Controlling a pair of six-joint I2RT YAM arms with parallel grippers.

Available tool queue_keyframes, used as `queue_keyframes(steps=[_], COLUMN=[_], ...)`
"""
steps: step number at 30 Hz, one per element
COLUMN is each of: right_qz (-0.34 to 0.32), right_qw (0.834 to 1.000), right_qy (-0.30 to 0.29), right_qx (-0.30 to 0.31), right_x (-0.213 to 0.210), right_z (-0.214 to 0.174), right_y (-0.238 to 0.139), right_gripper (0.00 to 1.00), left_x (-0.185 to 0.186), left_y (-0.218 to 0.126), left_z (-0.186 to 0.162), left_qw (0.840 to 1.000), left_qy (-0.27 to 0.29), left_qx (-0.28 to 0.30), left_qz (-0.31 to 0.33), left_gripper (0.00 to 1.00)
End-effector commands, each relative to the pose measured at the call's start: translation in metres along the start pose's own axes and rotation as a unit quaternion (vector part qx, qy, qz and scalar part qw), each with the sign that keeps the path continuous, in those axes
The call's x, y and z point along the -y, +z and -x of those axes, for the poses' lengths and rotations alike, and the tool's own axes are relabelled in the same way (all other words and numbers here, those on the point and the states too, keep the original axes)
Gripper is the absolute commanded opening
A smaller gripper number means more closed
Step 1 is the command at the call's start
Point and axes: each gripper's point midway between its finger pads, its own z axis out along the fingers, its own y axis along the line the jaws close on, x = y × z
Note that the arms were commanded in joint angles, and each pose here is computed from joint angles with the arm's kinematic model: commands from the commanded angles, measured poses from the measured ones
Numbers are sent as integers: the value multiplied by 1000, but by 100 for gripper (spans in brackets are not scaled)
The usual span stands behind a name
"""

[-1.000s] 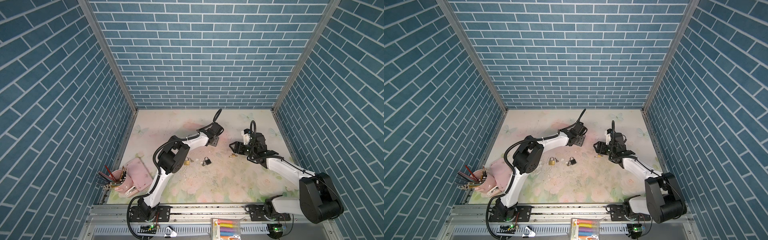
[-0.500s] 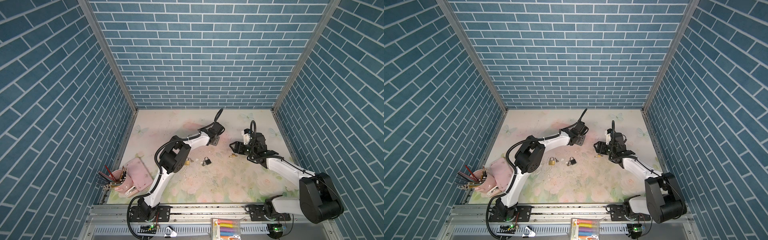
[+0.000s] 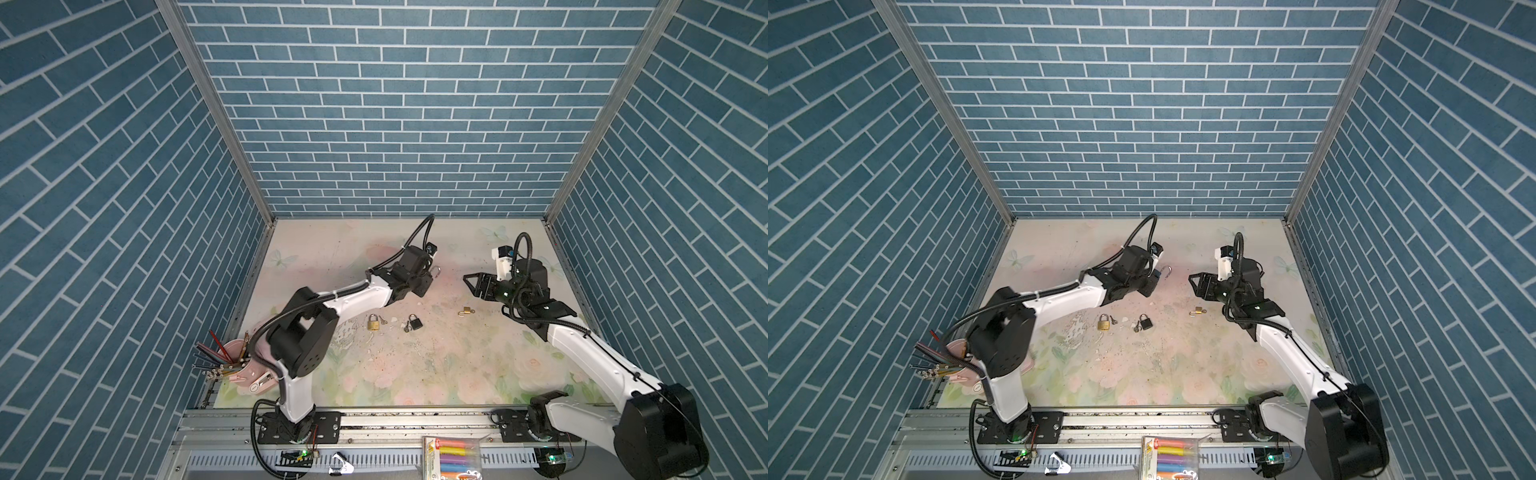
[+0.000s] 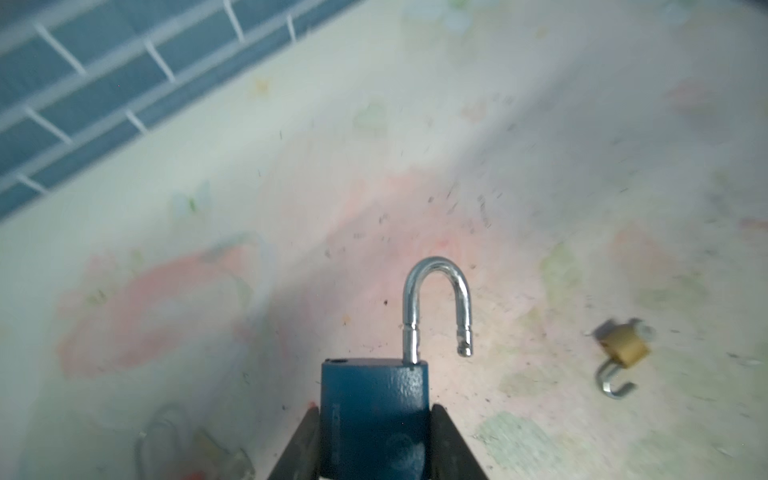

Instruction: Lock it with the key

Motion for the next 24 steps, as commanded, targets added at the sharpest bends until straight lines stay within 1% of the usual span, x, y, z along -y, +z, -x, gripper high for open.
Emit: queue_keyframes(steps=[1,4,6,10,13,15,17,19,21,24], right_qz=[80,171,207,236,253,257,254,237,207,173], right_qw=[997,985,977,963,954,951,952,957,966,974], right_qy=[-4,-21,-40,-83,-85,-85,-85,-82,-78,-57], right_qx=[-7,-24,-44,-97,-136,-149,-150,-145,-136,-137], right_x=[-32,-65,-83,-109,-119,-122,-122,-117,-107,-92], right_z=[-4,-17,-30,-63,-79,-84,-84,-82,-79,-75], right_y=[-15,-29,-34,-29,-22,-18,-16,-11,-4,7], right_gripper=[66,65,65,64,63,62,61,59,58,56], left_x=[4,13,19,28,33,35,36,37,37,38], left_y=[-38,-63,-75,-94,-100,-103,-106,-107,-109,-112], left_z=[37,30,25,18,10,9,10,11,13,14], left_qw=[987,974,965,954,948,946,945,945,944,943], left_qy=[118,182,209,236,251,253,252,251,251,249], left_qx=[108,136,151,174,181,183,187,190,192,198], left_qz=[-6,-24,-39,-66,-80,-84,-89,-92,-91,-93], left_gripper=[9,7,7,6,7,6,6,6,6,6])
